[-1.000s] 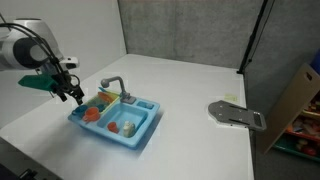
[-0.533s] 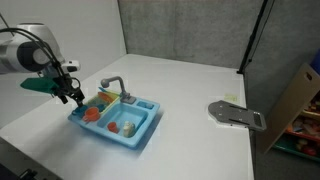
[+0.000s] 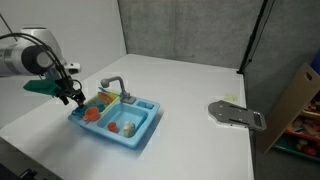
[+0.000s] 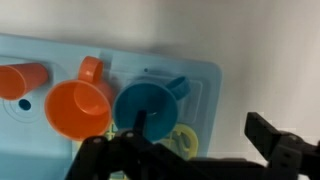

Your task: Pick up the blue mug and drop it in the sink

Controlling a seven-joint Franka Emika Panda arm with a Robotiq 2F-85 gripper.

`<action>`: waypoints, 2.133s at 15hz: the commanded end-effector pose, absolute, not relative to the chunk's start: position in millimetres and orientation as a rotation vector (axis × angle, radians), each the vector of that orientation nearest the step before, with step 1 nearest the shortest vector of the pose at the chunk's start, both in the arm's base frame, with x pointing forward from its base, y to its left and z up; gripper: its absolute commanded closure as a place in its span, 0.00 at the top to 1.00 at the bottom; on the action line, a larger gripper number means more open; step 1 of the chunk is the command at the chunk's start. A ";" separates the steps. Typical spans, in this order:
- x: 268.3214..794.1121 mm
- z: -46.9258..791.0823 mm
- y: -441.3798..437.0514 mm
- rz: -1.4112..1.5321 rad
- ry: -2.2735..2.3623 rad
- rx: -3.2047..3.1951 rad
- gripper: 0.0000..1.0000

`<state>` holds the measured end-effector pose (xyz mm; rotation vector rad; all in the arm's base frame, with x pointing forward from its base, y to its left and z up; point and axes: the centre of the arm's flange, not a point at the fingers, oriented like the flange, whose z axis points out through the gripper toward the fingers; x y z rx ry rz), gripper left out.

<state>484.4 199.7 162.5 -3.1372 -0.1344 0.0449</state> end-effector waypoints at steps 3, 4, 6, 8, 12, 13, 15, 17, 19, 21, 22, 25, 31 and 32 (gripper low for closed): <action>493.4 153.2 207.3 0.027 -0.115 -3.144 1.00; 493.9 152.0 207.6 0.028 -0.115 -3.144 1.00; 494.9 149.9 208.1 0.033 -0.117 -3.144 0.97; 495.8 148.5 208.6 0.036 -0.118 -3.145 0.83; 498.5 146.5 208.3 0.039 -0.115 -3.144 0.44; 499.1 146.9 207.7 0.038 -0.114 -3.142 0.35; 499.7 149.3 205.8 0.037 -0.111 -3.141 0.19; 499.9 152.7 203.7 0.032 -0.108 -3.137 0.04; 500.2 156.4 201.2 0.033 -0.106 -3.133 0.00; 501.4 165.7 198.2 0.018 -0.094 -3.132 0.03; 501.6 170.3 196.6 0.013 -0.091 -3.130 0.01; 502.7 183.2 193.2 -0.005 -0.084 -3.127 0.03; 506.2 203.7 189.1 -0.008 -0.069 -3.139 0.02; 506.3 207.7 188.0 -0.011 -0.066 -3.142 0.02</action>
